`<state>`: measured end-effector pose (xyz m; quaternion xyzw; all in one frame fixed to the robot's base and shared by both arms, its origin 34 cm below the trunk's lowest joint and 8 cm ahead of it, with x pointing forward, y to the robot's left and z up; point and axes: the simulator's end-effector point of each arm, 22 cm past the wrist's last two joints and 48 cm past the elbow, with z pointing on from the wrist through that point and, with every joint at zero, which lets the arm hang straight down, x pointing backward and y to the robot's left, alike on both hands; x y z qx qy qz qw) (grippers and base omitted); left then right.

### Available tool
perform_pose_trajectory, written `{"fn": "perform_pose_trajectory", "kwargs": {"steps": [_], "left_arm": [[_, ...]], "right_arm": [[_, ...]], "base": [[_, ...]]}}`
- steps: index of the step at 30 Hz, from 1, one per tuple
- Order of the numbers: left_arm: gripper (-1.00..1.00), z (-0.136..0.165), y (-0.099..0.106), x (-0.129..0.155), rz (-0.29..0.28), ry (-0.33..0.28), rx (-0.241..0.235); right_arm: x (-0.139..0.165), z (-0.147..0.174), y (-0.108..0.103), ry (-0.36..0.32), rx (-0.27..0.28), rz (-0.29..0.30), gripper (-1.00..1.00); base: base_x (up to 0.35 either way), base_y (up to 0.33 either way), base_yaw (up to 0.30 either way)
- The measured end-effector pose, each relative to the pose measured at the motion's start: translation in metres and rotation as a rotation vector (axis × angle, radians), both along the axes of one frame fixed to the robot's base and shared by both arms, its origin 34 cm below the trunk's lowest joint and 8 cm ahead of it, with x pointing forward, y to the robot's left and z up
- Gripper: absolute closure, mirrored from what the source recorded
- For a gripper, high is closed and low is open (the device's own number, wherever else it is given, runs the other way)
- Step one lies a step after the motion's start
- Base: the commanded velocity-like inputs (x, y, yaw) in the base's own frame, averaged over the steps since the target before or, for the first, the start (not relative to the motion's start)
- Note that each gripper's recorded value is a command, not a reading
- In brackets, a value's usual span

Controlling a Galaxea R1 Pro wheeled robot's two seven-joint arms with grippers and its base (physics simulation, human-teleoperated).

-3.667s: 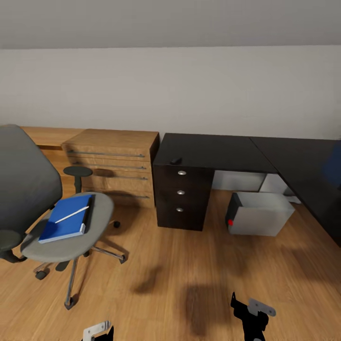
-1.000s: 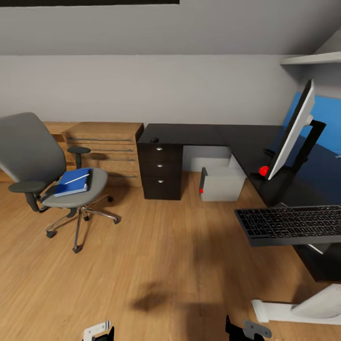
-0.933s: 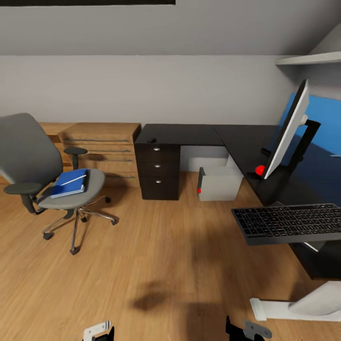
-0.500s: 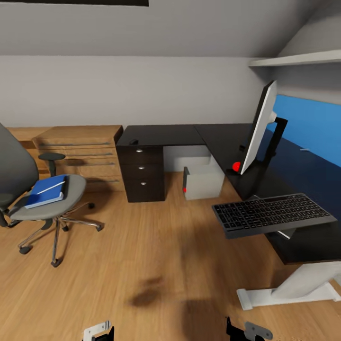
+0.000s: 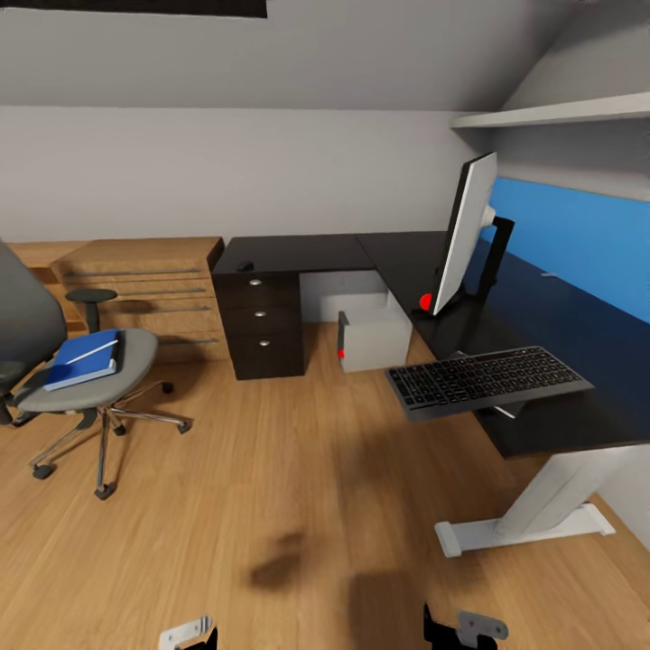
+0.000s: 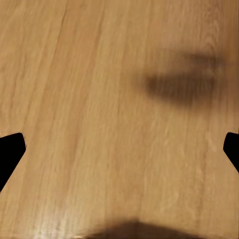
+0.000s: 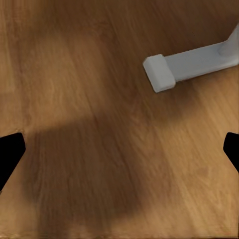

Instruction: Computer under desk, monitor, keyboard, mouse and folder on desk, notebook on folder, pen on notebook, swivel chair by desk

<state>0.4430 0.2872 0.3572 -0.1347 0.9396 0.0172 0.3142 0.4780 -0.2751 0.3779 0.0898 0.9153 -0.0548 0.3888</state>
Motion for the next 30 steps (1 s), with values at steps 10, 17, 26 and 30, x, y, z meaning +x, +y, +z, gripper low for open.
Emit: {"fn": "perform_pose_trajectory", "kwargs": {"steps": [10, 17, 26, 30], "left_arm": [[-1.0, 0.004, -0.019, -0.011, 0.006, 0.009, -0.021], [-1.0, 0.008, -0.017, -0.043, 0.008, 0.058, -0.018], [-1.0, 0.015, -0.011, -0.086, 0.008, 0.125, -0.009], [-1.0, 0.02, -0.011, -0.102, 0.009, 0.149, -0.008]], "right_arm": [[-0.003, 0.004, 0.019, 0.008, 0.013, 0.035, -1.0], [0.0, 0.019, 0.02, 0.001, 0.013, 0.034, -1.0], [0.003, 0.037, 0.019, -0.001, 0.012, 0.034, -1.0], [0.004, 0.045, 0.019, -0.001, 0.012, 0.034, -1.0]], "base": [[-0.047, 0.0, -0.002], [0.0, 0.0, 0.0], [0.0, 0.0, 0.0], [0.0, 0.0, 0.0]]}}
